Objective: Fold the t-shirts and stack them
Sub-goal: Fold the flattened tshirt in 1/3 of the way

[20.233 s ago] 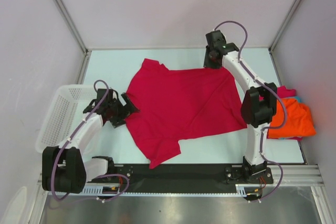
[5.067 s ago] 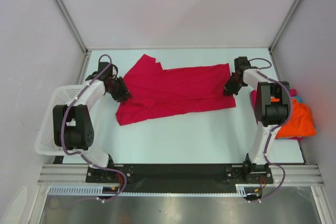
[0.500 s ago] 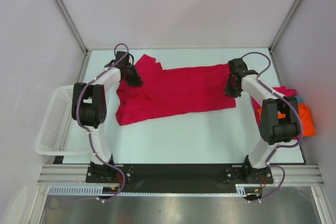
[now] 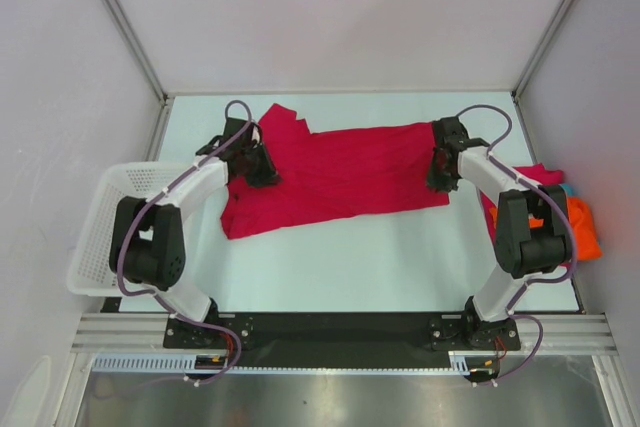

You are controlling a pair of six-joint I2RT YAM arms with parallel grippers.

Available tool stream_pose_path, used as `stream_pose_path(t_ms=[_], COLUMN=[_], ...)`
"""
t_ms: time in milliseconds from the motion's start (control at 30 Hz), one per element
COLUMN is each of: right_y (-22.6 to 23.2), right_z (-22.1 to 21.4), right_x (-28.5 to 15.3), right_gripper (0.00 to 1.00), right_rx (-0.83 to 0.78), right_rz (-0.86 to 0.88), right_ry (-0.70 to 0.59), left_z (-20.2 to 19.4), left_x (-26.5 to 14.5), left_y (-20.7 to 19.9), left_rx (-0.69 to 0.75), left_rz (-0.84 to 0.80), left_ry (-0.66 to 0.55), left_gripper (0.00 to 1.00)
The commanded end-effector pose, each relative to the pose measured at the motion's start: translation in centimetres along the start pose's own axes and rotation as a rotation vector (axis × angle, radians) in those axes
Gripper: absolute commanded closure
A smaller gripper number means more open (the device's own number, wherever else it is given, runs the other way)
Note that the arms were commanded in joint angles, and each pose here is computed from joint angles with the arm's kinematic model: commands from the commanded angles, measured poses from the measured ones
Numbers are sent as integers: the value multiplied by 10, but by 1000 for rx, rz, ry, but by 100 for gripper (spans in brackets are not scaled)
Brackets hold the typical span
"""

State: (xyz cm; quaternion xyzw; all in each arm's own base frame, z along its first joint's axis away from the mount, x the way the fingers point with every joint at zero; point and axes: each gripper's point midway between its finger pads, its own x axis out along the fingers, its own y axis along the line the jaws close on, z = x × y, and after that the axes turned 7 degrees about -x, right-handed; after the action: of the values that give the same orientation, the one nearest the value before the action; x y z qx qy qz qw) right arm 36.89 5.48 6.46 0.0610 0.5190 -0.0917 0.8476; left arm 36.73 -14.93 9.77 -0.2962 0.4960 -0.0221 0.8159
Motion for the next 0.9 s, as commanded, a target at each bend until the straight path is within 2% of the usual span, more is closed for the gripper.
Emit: stream_pose_path(t_ms=[0, 167, 300, 400, 433, 467, 567, 600, 633, 667, 700, 733, 800, 867], right_y=[2, -7, -12, -15, -11, -10, -1, 6, 12, 20, 45, 39, 60, 67], right_z=[7, 2, 9, 31, 53, 59, 90, 98, 105, 106, 115, 124, 130, 140], right_x=[-10, -11, -7, -6, -12, -5, -3, -3, -4, 0, -6, -4, 2, 9], right_gripper=[79, 77, 74, 72, 68, 65, 62, 59, 51, 47, 45, 44, 49, 51], right_rx=[2, -1, 66, 124, 133, 134, 173, 185, 213, 232, 233, 311, 343, 400], right_rz=[11, -16, 35, 78, 94, 99, 161, 209, 248, 298, 451, 513, 700, 783], right_ry=[-49, -48, -39, -56, -101, -92, -87, -90, -96, -86, -103, -107, -102, -82], left_z=[-7, -14, -11, 12, 30, 38, 80, 90, 105, 112, 116, 125, 136, 149], left_x=[5, 17, 17, 15, 9, 15, 14, 13, 10, 12, 10, 10, 6, 8], left_y=[-3, 14, 35, 41, 31, 34, 22, 18, 9, 5, -2, -11, -20, -30], left_rx=[22, 12, -47, -97, -82, -78, 11, 71, 104, 137, 196, 225, 282, 325], left_rz=[-9, 47, 111, 117, 103, 122, 141, 138, 123, 109, 72, 34, -8, -47], left_ry=[0, 12, -3, -34, -61, -56, -96, -112, -148, -163, -173, -214, -259, -297], left_gripper=[76, 76, 77, 77, 77, 77, 76, 69, 64, 58, 46, 40, 27, 25])
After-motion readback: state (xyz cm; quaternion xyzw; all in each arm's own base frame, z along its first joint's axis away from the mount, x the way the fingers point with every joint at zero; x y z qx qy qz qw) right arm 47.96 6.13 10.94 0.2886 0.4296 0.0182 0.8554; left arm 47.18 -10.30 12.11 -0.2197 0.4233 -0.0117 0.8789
